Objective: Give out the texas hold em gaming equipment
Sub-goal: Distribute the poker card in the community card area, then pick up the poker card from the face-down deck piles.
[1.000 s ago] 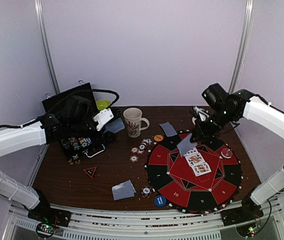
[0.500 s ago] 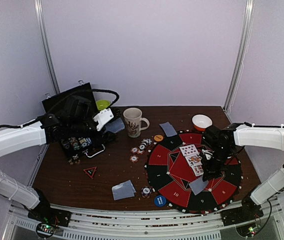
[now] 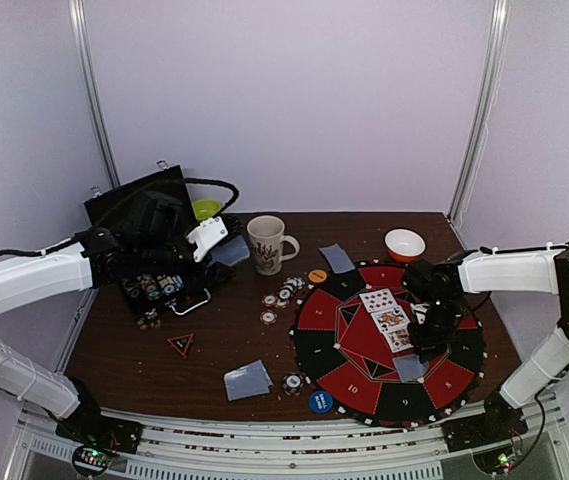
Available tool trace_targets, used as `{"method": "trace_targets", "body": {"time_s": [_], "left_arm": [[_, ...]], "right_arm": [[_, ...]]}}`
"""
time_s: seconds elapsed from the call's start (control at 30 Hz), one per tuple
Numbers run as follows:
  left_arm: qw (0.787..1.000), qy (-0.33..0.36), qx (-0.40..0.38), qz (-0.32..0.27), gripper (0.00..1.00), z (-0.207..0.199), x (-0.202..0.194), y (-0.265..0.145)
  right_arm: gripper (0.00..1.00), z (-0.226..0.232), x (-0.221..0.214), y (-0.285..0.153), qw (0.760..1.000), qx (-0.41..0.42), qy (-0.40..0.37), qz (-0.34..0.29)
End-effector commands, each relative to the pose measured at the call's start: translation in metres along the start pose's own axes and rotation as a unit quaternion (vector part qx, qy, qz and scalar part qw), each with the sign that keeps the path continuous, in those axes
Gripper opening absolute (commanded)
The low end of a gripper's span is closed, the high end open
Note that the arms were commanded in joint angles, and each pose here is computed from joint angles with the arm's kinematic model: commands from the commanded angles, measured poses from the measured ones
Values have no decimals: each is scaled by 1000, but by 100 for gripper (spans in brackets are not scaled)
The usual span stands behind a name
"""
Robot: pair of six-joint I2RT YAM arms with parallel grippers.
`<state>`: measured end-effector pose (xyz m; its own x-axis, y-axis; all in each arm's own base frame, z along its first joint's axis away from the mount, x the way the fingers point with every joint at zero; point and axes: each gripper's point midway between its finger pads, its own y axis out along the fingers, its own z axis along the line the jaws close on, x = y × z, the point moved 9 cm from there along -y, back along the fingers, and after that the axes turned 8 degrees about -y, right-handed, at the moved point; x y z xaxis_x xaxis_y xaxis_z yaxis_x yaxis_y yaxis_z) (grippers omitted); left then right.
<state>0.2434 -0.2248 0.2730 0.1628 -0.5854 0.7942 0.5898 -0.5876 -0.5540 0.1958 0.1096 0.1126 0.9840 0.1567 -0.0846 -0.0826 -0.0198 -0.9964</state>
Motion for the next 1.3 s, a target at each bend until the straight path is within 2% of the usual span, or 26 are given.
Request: {"method": "trace_targets", "body": {"time_s": [0.0, 0.53, 0.6, 0.83, 1.03, 1.1, 1.17, 1.23, 1.27], "left_arm": [[999, 6, 12, -35, 52, 3, 12, -6], [999, 6, 13, -34, 52, 3, 11, -6], [999, 6, 12, -36, 52, 3, 12, -7], [999, 7, 11, -36, 52, 3, 12, -7], [999, 6, 10, -37, 52, 3, 12, -7], [999, 6, 9, -37, 52, 3, 12, -7], [999, 7, 9, -38, 52, 3, 12, -8], [999, 7, 7, -37, 52, 2, 12, -7], [999, 7, 6, -39, 52, 2, 13, -7]], "right_arm": [[0, -8, 4, 4, 999, -31, 9, -3], [1, -6, 11, 1, 1000, -27, -2, -11], [11, -7, 12, -2, 999, -37, -6, -13], [31, -12, 15, -12, 997, -76, -13, -11], [39, -20, 15, -40, 992, -129, -3, -13], [42, -15, 24, -67, 991, -121, -7, -52], [45, 1, 36, -101, 990, -72, -31, -118], [50, 33, 49, -139, 975, 51, -87, -200], [53, 54, 54, -158, 953, 133, -120, -245]]}}
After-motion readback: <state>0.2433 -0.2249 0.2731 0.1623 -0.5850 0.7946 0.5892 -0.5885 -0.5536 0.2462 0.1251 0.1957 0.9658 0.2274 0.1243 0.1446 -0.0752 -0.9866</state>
